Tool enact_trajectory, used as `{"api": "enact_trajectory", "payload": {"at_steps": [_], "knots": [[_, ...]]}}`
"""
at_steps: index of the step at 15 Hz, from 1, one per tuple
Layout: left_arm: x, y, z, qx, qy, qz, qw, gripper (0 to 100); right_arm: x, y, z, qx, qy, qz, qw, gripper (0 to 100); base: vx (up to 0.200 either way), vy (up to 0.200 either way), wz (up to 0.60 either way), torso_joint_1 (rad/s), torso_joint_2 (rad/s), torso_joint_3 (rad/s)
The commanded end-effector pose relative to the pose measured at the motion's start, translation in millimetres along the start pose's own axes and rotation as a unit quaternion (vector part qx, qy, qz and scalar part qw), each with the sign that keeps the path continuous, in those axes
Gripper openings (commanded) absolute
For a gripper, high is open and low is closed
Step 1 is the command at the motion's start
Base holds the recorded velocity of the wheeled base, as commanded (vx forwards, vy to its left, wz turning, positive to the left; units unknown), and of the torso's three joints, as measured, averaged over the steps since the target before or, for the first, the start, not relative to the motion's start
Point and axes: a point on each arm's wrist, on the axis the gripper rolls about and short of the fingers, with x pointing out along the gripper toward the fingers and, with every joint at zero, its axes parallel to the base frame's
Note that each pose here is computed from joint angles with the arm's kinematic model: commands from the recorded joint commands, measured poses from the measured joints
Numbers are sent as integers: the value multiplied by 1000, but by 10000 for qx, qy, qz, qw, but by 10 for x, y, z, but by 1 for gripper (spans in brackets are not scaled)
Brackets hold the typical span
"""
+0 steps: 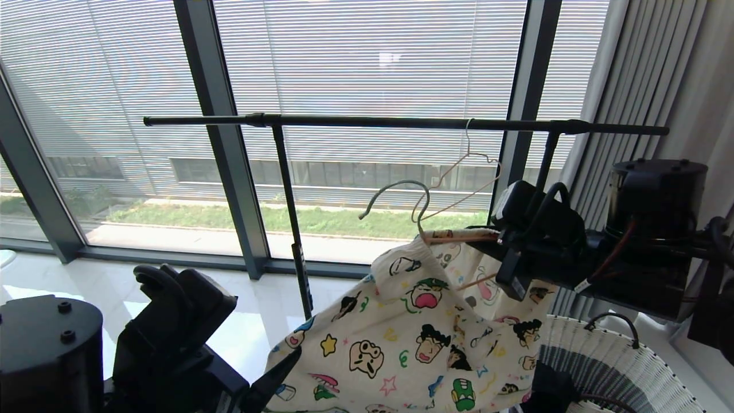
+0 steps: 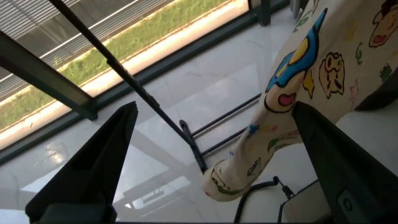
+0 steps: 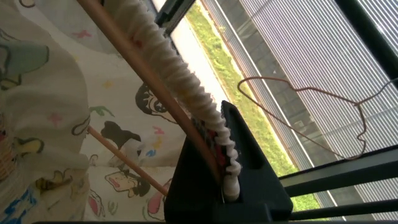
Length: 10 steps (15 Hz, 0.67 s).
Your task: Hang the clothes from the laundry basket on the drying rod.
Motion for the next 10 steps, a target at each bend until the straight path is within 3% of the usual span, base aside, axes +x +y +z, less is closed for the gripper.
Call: {"api": "enact_trajectory", "payload": {"at_steps": [1,5,7,10], "knots": [[-144,37,-80,-62,-138,30,9999,100,-53,-94,-2,35,-68,-171,9998,0,0,0,0,0,0,0],[42,123,-135,-325,231,228,9989,100,-175,-104,117,409,-332,-210,9984,0,0,0,0,0,0,0],[208,137,-107,-447,188,285,9984,100,-252,-117,155,473,-411,-255,9977,0,0,0,0,0,0,0],[368,104,-91,-467,23,-32,9989,100,-305,-124,178,502,-464,-285,9973,0,0,0,0,0,0,0]]}}
